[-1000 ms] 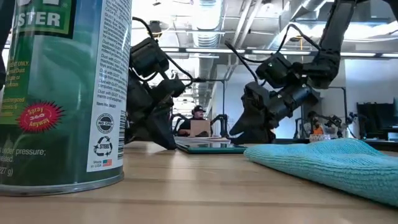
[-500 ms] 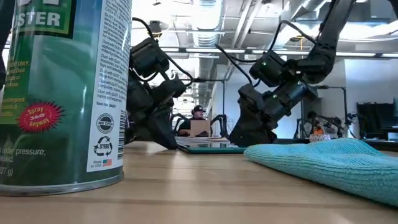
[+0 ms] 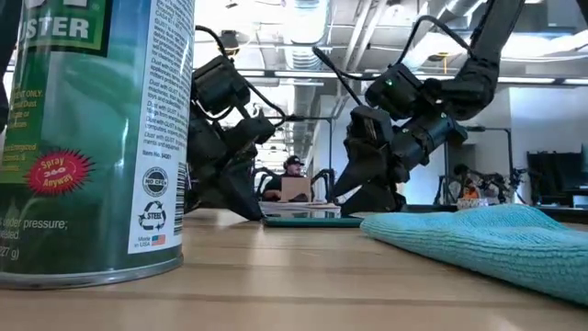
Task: Apply microfiber cloth
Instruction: Spray the front of the tablet using the spray bottle
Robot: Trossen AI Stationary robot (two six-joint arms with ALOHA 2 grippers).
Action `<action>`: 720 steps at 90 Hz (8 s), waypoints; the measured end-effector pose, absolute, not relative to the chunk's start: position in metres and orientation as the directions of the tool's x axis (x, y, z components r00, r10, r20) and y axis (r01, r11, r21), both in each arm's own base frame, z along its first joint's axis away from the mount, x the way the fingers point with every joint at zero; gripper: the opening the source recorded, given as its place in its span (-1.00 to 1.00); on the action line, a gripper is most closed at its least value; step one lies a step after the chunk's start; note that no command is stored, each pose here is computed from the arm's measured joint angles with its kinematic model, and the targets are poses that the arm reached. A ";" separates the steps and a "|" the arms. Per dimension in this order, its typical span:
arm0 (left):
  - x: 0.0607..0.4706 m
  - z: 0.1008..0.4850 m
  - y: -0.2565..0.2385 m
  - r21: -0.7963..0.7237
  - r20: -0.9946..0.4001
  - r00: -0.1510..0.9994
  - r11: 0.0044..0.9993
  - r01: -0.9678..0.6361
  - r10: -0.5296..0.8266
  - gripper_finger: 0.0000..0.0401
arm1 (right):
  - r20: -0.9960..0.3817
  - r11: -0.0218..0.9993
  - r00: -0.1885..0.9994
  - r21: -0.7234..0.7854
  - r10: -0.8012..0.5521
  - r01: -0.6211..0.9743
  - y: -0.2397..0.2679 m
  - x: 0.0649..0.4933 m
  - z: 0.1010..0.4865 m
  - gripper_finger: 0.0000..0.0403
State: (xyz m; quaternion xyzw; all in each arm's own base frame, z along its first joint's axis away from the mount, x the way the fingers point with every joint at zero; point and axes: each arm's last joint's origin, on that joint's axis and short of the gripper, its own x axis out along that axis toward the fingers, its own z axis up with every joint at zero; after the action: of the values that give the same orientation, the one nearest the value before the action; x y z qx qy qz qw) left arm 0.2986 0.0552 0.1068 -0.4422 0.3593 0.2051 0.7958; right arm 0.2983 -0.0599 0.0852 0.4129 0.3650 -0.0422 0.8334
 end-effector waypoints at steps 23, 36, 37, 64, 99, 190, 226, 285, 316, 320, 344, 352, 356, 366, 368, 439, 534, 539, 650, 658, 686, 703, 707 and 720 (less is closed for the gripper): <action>0.294 0.103 0.055 -0.552 -0.754 0.656 0.520 -0.652 0.022 -1.00 | -0.729 0.676 0.668 0.568 0.149 0.469 -0.065 0.292 0.080 -0.24; 0.296 0.104 0.056 -0.570 -0.724 0.689 0.520 -0.636 0.048 -1.00 | -0.726 0.681 0.673 0.564 0.140 0.467 -0.062 0.293 0.081 -0.24; 0.296 0.105 0.056 -0.573 -0.720 0.692 0.520 -0.633 0.049 -1.00 | -0.726 0.682 0.673 0.564 0.140 0.467 -0.062 0.293 0.081 -0.24; 0.296 0.104 0.054 -0.605 -0.720 0.694 0.499 -0.620 -0.011 -1.00 | -0.728 0.685 0.673 0.556 0.130 0.470 -0.062 0.293 0.081 -0.24; 0.299 0.087 0.050 -0.596 -0.748 0.662 0.482 -0.642 -0.043 -1.00 | -0.745 0.673 0.658 0.543 0.110 0.502 -0.062 0.291 0.079 -0.24; 0.283 0.119 0.052 -0.551 -0.786 0.618 0.490 -0.676 -0.033 -1.00 | -0.725 0.693 0.687 0.521 0.051 0.498 -0.062 0.293 0.080 -0.27; 0.283 0.122 0.052 -0.552 -0.779 0.626 0.498 -0.669 -0.022 -1.00 | -0.725 0.701 0.687 0.516 0.051 0.492 -0.062 0.293 0.080 -0.27; 0.285 0.140 0.055 -0.380 -0.876 0.482 0.571 -0.728 0.031 -1.00 | -0.724 0.714 0.687 0.510 0.055 0.480 -0.062 0.293 0.080 -0.27; 0.285 0.131 0.056 -0.401 -0.855 0.516 0.565 -0.721 0.052 -1.00 | -0.721 0.717 0.691 0.510 0.054 0.476 -0.062 0.293 0.080 -0.27; 0.284 0.126 0.056 -0.408 -0.853 0.519 0.554 -0.726 0.051 -1.00 | -0.721 0.718 0.691 0.510 0.057 0.473 -0.061 0.293 0.080 -0.27; 0.297 0.110 0.053 -0.486 -0.810 0.586 0.545 -0.683 0.011 -1.00 | -0.715 0.706 0.697 0.522 0.056 0.478 -0.060 0.294 0.080 -0.27; 0.301 0.109 0.052 -0.509 -0.793 0.609 0.543 -0.668 0.006 -1.00 | -0.713 0.701 0.699 0.526 0.056 0.481 -0.060 0.294 0.080 -0.26; 0.301 0.110 0.052 -0.513 -0.789 0.615 0.544 -0.664 0.006 -1.00 | -0.713 0.700 0.699 0.528 0.057 0.481 -0.060 0.294 0.081 -0.26; 0.303 0.110 0.051 -0.525 -0.779 0.627 0.541 -0.657 0.005 -1.00 | -0.710 0.697 0.702 0.532 0.058 0.480 -0.060 0.295 0.081 -0.26; 0.303 0.110 0.050 -0.526 -0.778 0.629 0.543 -0.655 0.005 -1.00 | -0.708 0.696 0.703 0.534 0.058 0.480 -0.060 0.295 0.081 -0.26; 0.316 0.091 0.040 -0.560 -0.745 0.667 0.538 -0.630 0.006 -1.00 | -0.669 0.654 0.742 0.577 0.036 0.489 -0.061 0.301 0.085 -0.33; 0.317 0.091 0.039 -0.536 -0.752 0.659 0.572 -0.621 0.012 -1.00 | -0.641 0.676 0.764 0.592 0.065 0.439 -0.063 0.303 0.087 -0.15; 0.317 0.091 0.039 -0.534 -0.753 0.658 0.572 -0.623 0.013 -1.00 | -0.642 0.672 0.764 0.595 0.066 0.441 -0.063 0.303 0.087 -0.05; 0.312 0.094 0.031 -0.474 -0.679 0.728 0.704 -0.529 0.090 -1.00 | -0.467 0.784 0.882 0.571 0.068 0.242 -0.063 0.314 0.106 -0.83; 0.311 0.106 0.031 -0.472 -0.650 0.756 0.738 -0.482 0.079 -1.00 | -0.437 0.827 0.899 0.514 0.025 0.227 -0.065 0.314 0.116 -0.87; 0.305 0.149 0.030 -0.399 -0.556 0.825 0.838 -0.373 0.102 -1.00 | -0.408 0.918 0.899 0.275 -0.158 0.287 -0.061 0.301 0.163 -0.93; 0.296 0.190 0.013 -0.330 -0.419 0.908 0.928 -0.175 0.023 -1.00 | -0.431 0.864 0.806 0.108 -0.406 0.492 -0.057 0.285 0.182 -0.94; 0.290 0.201 0.009 -0.284 -0.395 0.918 0.947 -0.150 0.026 -1.00 | -0.421 0.863 0.808 0.103 -0.412 0.494 -0.053 0.283 0.190 -0.94; 0.268 0.238 -0.001 -0.223 -0.310 0.950 0.970 -0.093 0.020 -1.00 | -0.395 0.865 0.816 0.092 -0.423 0.493 -0.039 0.274 0.205 -0.94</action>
State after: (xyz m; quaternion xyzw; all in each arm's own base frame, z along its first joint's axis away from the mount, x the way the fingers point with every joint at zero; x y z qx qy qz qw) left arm 0.2684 -0.0014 0.2382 -0.1180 0.1547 0.0289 0.9805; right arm 0.2743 -0.0388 0.2049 0.0953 0.1838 -0.2414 0.9481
